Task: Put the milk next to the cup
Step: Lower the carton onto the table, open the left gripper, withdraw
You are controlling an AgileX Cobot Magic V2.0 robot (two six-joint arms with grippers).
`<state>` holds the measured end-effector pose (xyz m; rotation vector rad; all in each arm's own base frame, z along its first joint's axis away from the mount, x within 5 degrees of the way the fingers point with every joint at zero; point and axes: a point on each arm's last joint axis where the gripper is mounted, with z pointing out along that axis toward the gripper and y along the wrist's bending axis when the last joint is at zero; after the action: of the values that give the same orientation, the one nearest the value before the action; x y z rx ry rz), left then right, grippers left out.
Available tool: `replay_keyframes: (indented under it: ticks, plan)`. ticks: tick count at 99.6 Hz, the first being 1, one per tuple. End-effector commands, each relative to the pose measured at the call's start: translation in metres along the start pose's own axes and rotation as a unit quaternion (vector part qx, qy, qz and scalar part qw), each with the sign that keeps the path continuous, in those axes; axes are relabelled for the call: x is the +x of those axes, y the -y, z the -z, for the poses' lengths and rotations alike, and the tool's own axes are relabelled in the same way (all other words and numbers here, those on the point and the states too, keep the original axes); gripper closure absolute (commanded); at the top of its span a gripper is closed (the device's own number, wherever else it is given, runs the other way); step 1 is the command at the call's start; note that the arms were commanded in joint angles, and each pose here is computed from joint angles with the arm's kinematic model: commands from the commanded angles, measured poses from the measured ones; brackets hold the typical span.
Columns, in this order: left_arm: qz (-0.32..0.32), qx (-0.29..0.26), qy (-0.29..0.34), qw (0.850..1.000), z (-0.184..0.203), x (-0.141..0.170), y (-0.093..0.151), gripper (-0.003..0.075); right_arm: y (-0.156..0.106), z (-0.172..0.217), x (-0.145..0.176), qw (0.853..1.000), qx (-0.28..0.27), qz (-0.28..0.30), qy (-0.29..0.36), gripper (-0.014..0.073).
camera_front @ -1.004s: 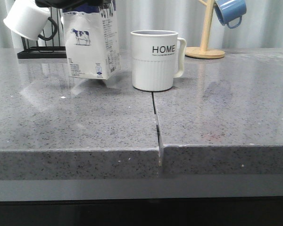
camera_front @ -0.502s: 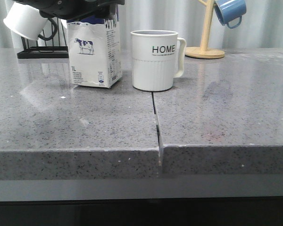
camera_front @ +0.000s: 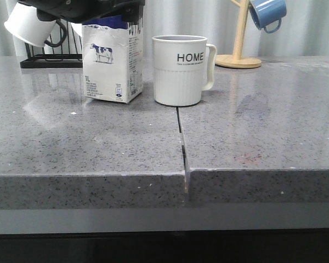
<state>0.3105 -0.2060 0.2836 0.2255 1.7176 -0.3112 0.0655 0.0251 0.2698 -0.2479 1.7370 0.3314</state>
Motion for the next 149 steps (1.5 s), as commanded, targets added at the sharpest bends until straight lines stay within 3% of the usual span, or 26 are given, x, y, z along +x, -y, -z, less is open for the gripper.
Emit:
replay_keyframes:
  ticks: [1, 27, 45, 67, 88, 114, 149]
  plan:
    - [0.005, -0.002, 0.063, 0.998, 0.019, -0.031, 0.001, 0.0031, -0.001, 0.002, -0.015, 0.999, -0.004, 0.002, 0.046, 0.0664]
    - [-0.003, 0.01, 0.073, 0.997, 0.052, -0.034, -0.005, 0.0034, -0.001, 0.002, -0.015, 0.999, -0.004, 0.002, 0.046, 0.0664]
    - [-0.012, 0.02, 0.088, 0.996, 0.077, -0.035, -0.013, 0.0093, -0.001, 0.002, -0.015, 0.999, -0.004, 0.002, 0.046, 0.0664]
    - [-0.005, 0.019, 0.095, 0.995, 0.1, -0.034, -0.039, 0.0164, -0.001, 0.002, -0.015, 0.999, -0.004, 0.002, 0.046, 0.0664]
    - [-0.021, 0.02, 0.044, 0.999, 0.114, -0.036, -0.068, 0.0341, -0.001, 0.002, -0.015, 0.999, -0.004, 0.002, 0.046, 0.0664]
    - [-0.03, -0.029, 0.013, 0.999, 0.147, -0.037, -0.099, 0.0743, -0.001, 0.002, -0.015, 0.999, -0.004, 0.002, 0.046, 0.0664]
    - [0.014, -0.112, 0.001, 0.994, 0.205, -0.024, -0.126, 0.0741, -0.001, 0.002, -0.015, 0.999, -0.004, 0.002, 0.046, 0.0664]
